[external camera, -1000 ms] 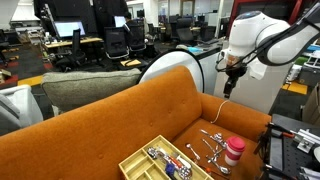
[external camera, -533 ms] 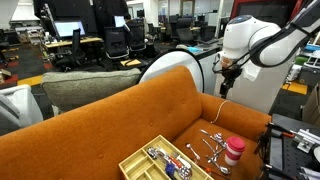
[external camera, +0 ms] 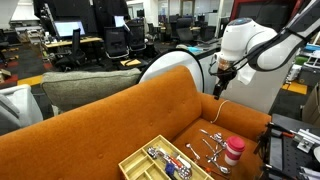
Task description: Put a spoon in the right compartment of the tray
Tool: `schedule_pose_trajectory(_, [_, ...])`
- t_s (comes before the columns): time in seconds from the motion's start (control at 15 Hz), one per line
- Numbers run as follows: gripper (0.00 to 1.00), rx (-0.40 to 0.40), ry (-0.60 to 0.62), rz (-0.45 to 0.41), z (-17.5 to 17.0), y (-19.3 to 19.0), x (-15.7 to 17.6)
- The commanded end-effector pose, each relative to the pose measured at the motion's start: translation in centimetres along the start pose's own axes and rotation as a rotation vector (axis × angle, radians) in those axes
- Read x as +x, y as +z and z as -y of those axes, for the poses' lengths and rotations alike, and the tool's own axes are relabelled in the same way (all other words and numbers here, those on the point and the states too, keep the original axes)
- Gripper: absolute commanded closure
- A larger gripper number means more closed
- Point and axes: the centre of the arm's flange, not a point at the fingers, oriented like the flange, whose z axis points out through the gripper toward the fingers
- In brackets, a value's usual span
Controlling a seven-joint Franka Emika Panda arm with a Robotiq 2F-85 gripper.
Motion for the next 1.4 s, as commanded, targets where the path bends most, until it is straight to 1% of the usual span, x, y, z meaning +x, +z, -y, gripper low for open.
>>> schedule_pose_trajectory(0.0, [0.0,0.042,-0.001,0.005,2.3,5.0,2.4])
schedule_pose_trajectory(0.33, [0.0,0.114,-0.014,0.103,5.8,12.4,4.7])
schedule_pose_trajectory(0.47, [0.0,0.109,-0.025,0.145,6.6,14.5,5.5])
schedule_pose_trajectory(0.53, [0.0,0.1,-0.041,0.163,6.8,15.0,5.9])
schedule_pose_trajectory(0.6, [0.0,0.112,-0.018,0.139,6.8,14.5,4.3])
schedule_pose_trajectory(0.73, [0.0,0.109,-0.029,0.146,7.0,15.4,5.1])
schedule_pose_trajectory(1.2, [0.0,0.105,-0.026,0.15,7.0,15.3,5.2])
schedule_pose_trajectory(1.33, [0.0,0.139,-0.024,0.141,7.5,16.1,5.5])
